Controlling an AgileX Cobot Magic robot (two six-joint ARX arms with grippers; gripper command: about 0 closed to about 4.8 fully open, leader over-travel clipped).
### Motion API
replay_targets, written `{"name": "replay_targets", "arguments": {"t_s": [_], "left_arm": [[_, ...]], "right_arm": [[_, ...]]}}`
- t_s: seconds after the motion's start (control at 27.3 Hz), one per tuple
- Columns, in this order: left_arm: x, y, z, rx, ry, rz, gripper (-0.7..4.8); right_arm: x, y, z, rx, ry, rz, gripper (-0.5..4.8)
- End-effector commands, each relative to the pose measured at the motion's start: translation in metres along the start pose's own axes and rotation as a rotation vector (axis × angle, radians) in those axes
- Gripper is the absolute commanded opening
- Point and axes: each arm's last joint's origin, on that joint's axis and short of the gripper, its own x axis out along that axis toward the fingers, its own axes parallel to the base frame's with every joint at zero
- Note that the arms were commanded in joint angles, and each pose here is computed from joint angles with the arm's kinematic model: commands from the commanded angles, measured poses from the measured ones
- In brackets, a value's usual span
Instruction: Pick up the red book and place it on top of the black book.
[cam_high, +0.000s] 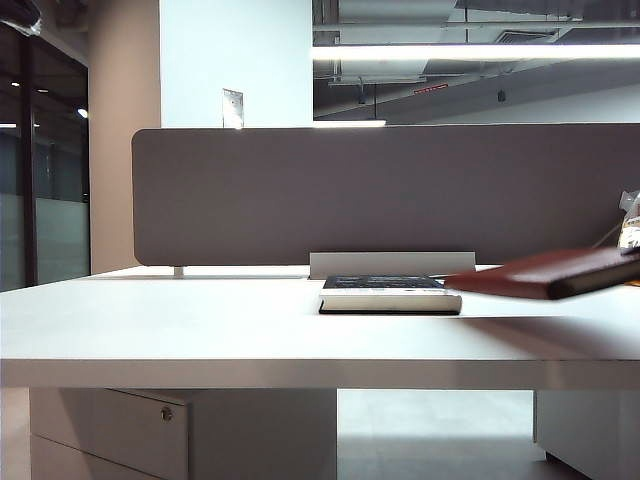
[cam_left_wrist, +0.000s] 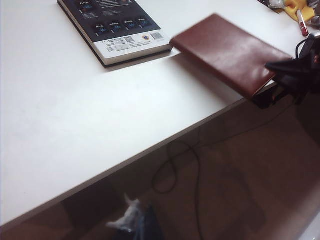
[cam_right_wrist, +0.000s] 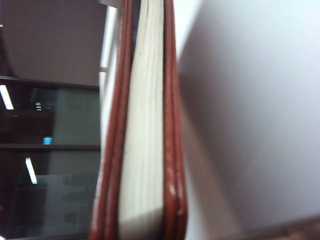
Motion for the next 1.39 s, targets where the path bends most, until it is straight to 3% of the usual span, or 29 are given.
{"name": "replay_targets", "arguments": {"t_s": [0.04, 0.73, 1.13, 1.39], "left_arm": [[0.004, 0.002, 0.004, 0.007, -0.017, 0.001, -0.05], [0.026, 0.011, 0.018, -0.058, -0.017, -0.095, -0.05], [0.005, 0.004, 0.076, -0.004, -0.069, -0.047, -0.05], [-0.002, 0.003, 0.089, 0.042, -0.132, 0.029, -0.05]], "right_arm": [[0.003, 0.018, 0.002, -0.071, -0.007, 0.124, -0.02], [0.035, 0.060, 0.013, -0.116, 0.020, 0.203, -0.02], [0.056, 0.080, 0.021, -0.136, 0.042, 0.228, -0.02], [0.068, 0.084, 0.015, -0.124, 0.044, 0.207, -0.02]]}}
